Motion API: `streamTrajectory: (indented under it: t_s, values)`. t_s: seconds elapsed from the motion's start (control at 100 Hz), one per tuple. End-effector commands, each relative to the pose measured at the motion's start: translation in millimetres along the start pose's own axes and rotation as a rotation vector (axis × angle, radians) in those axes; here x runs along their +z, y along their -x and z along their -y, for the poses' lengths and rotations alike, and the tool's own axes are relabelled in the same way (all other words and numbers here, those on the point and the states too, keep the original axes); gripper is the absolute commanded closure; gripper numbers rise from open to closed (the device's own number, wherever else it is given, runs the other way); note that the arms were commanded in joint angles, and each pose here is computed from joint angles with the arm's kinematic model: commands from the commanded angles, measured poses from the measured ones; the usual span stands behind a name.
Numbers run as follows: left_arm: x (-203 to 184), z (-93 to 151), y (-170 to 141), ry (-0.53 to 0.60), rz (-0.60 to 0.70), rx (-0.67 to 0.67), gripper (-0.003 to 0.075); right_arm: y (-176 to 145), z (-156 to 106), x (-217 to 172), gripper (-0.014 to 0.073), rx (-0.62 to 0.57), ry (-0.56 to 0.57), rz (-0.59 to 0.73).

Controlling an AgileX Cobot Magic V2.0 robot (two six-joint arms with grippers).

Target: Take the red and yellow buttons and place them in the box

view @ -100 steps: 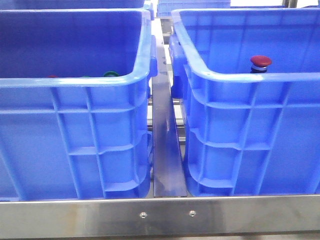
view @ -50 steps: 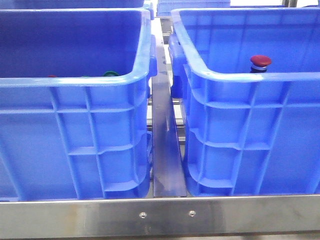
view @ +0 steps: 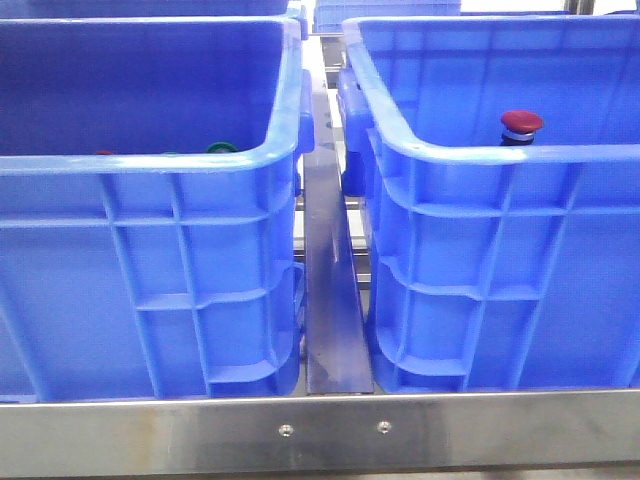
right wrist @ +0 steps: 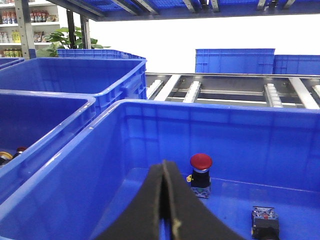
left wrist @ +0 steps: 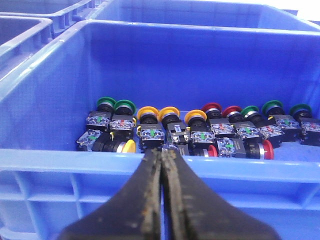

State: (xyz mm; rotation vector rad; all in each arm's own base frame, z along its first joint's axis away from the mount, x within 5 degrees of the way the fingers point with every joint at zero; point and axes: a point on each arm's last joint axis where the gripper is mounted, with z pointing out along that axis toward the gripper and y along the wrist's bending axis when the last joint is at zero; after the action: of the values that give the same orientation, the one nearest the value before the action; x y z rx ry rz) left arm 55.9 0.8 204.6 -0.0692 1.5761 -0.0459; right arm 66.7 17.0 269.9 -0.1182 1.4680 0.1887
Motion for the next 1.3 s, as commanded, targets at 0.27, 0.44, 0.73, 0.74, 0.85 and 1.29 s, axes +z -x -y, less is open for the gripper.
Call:
streamTrajectory:
  t_s: [0.27,0.44,0.73,0.74,0.85,1.29]
  values:
    - [-1.8,0.2,3.1,-0.008,0.099,-0.011,0.0741,8.9,-1.3,1.0,0.0666,0.017,0.012,0.021]
    - [-1.8,0.2,3.1,-0.008,0.099,-0.011,0.0741,8.1,6.0,0.9,0.0666,0.018,-0.067,0.017]
    - [-1.8,0.2,3.1,-0.008,0.099,-0.011,0.0741,5.4,17.2,-0.8,0.0666,-0.097,-0.204,-0.002]
    - [-1.8,0.2,3.1,-0.008,0.099,-0.011,0.0741,5.0,17.3,-0.8,0.0666,-0.097,-0.204,-0.003]
    - [-1.8,0.2,3.1,-0.008,0.099,-0.011,0.0741,-2.6,17.6,-1.3,0.0666,-0.088,-0.205,-0.027]
    - [-1.8,0.2,3.1,-0.008,0.099,-0.011,0.0741,-51.7,18.6,-18.9,0.0666,-0.069,-0.232,0.126]
